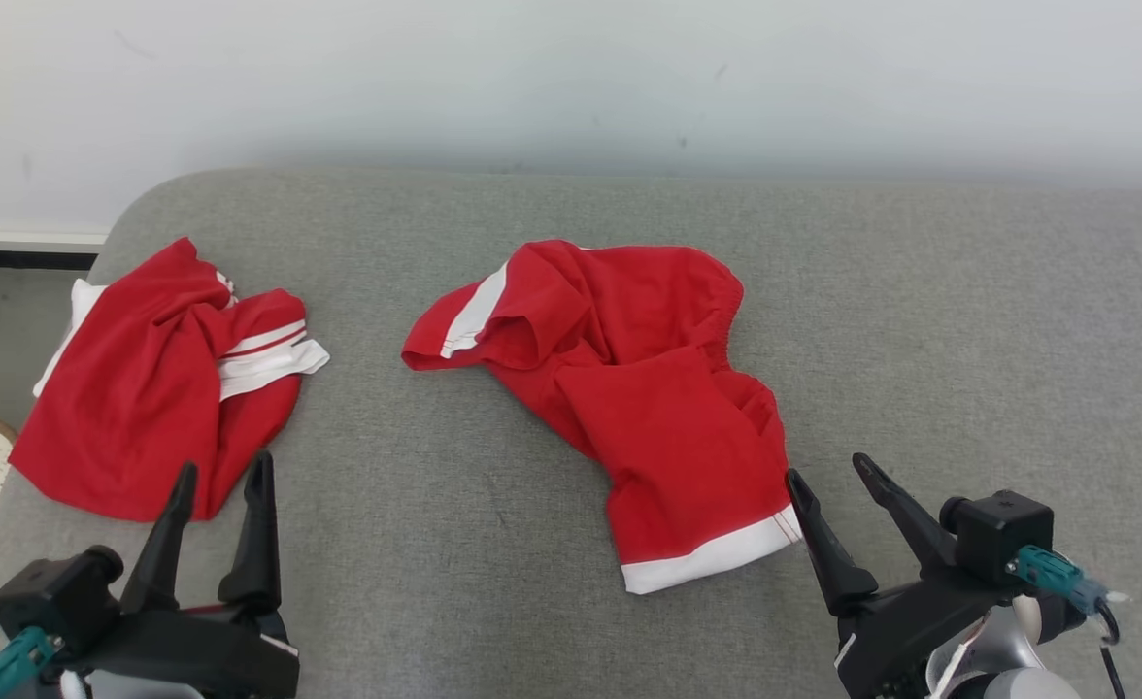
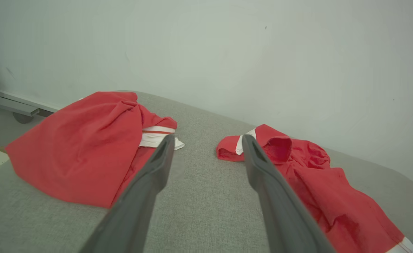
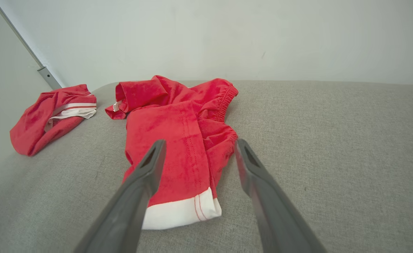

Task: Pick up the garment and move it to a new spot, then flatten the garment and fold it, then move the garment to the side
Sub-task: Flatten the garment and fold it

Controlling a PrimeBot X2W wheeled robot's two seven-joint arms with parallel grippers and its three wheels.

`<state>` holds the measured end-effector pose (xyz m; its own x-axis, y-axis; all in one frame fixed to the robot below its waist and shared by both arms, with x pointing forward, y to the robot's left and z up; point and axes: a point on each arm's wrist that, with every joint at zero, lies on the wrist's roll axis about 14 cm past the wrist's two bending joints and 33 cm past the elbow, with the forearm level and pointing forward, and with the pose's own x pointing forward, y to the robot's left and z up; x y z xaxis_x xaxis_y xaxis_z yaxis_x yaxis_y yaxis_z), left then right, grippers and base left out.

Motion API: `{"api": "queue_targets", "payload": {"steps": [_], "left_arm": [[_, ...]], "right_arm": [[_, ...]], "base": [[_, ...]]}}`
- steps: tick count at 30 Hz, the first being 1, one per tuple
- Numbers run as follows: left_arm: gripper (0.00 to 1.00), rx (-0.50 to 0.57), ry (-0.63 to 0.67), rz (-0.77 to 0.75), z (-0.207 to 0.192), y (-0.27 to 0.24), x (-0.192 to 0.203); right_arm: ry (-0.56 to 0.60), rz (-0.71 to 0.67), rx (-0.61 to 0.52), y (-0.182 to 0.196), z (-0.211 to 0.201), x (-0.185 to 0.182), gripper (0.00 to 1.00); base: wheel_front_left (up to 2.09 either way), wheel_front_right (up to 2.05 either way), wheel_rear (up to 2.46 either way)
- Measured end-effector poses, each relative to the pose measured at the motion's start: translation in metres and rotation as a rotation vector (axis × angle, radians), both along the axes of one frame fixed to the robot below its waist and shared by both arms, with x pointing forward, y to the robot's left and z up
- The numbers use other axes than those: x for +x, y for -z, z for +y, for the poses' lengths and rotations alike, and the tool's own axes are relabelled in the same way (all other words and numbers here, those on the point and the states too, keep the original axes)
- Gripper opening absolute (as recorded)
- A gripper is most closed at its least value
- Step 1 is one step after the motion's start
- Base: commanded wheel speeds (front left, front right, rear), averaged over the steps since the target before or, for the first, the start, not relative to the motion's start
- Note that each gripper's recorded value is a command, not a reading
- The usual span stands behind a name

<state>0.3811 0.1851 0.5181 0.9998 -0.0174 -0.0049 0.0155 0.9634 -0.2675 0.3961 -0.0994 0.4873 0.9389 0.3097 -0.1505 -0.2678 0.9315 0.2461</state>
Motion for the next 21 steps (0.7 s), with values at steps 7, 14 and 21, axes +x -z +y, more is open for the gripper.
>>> {"api": "queue_targets", "payload": {"steps": [7, 14, 21], "left_arm": [[1.0, -0.008, -0.014, 0.005, 0.001, -0.008, -0.015], [1.0, -0.02, -0.039, 0.005, 0.006, -0.011, -0.024], [1.0, -0.025, -0.041, 0.018, 0.005, -0.008, -0.027]], "right_arm": [[-0.025, 0.1, -0.062, 0.017, 0.002, 0.0, 1.0], [-0.061, 0.208, -0.074, 0.038, 0.009, -0.002, 1.0], [-0.084, 0.295, -0.066, 0.057, 0.015, -0.007, 1.0]], "base": [[0.0, 0.0, 0.0], [0.0, 0.0, 0.0], [0.0, 0.0, 0.0]]}}
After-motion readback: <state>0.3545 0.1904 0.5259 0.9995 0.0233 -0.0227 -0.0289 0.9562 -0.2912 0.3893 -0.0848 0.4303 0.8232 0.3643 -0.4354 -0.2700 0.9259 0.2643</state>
